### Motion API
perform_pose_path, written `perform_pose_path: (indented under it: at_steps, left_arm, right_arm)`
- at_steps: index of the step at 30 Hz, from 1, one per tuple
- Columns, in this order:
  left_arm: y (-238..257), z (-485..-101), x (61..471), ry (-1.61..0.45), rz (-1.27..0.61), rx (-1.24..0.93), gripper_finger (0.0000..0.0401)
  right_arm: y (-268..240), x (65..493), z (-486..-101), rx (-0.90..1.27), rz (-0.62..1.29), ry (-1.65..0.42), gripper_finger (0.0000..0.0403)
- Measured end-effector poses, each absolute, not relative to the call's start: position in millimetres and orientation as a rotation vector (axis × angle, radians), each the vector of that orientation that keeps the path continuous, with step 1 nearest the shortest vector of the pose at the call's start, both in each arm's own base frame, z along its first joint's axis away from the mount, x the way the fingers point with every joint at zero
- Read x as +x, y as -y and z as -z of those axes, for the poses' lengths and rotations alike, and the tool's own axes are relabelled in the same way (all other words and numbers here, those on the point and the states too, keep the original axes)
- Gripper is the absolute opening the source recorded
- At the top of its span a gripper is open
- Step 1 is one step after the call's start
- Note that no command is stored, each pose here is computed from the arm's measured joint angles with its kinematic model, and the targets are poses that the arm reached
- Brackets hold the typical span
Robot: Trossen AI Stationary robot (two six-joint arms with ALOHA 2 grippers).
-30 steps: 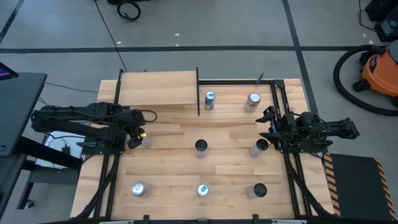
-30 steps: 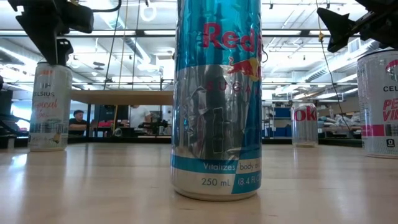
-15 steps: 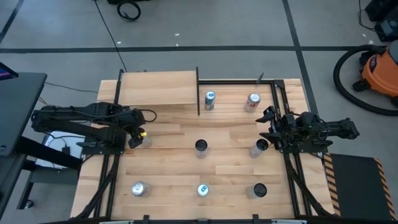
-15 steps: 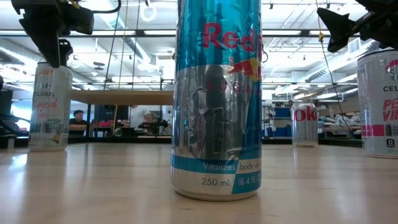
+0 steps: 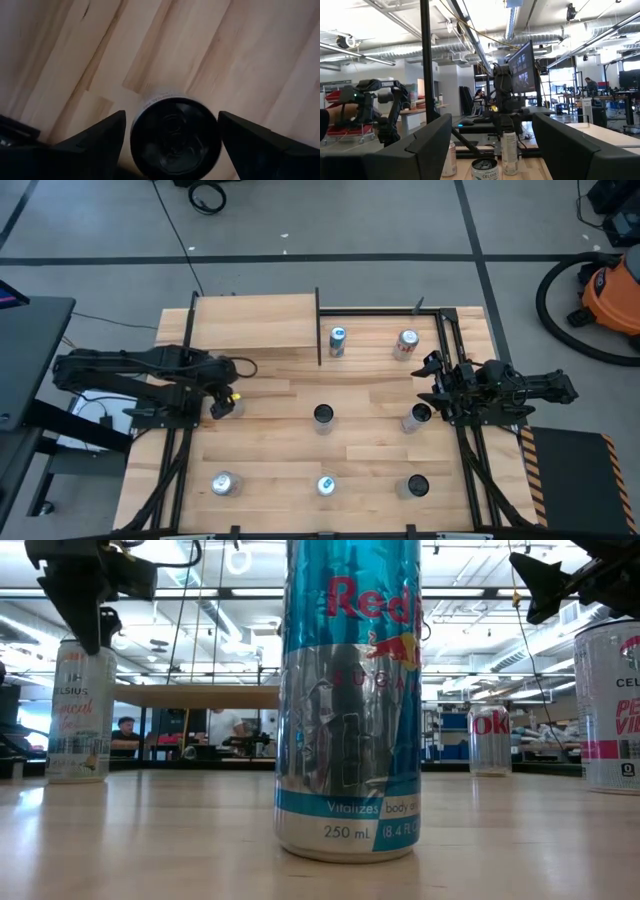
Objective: Place canned beverage on shelf
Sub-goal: Put the left white-yellow can on the shelf
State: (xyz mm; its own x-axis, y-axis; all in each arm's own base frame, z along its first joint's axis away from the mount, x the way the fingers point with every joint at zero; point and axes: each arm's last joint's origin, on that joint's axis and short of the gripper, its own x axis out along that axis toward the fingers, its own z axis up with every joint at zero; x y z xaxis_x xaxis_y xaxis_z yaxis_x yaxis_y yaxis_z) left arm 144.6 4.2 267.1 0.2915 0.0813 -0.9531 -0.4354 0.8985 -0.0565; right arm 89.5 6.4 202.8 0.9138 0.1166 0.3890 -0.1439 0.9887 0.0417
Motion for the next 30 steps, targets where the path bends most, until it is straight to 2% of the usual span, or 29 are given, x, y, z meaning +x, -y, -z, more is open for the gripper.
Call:
perform_pose_path:
  at_steps: [15, 25, 30]
  left_arm:
    - [-4.2, -263.2, 148.0, -1.274, -0.36, -0.327, 0.0316]
    - [-4.3, -263.5, 147.7, -1.275, -0.352, -0.318, 0.0257]
    - [-3.9, -263.5, 147.8, -1.28, -0.327, -0.306, 0.0257]
  right_arm:
    - [-6.4, 89.7, -202.6, 0.07, -0.134, 0.394, 0.0285]
    - [-6.4, 89.7, -202.6, 0.07, -0.134, 0.394, 0.0285]
    - [-6.4, 89.7, -202.7, 0.07, -0.134, 0.394, 0.0285]
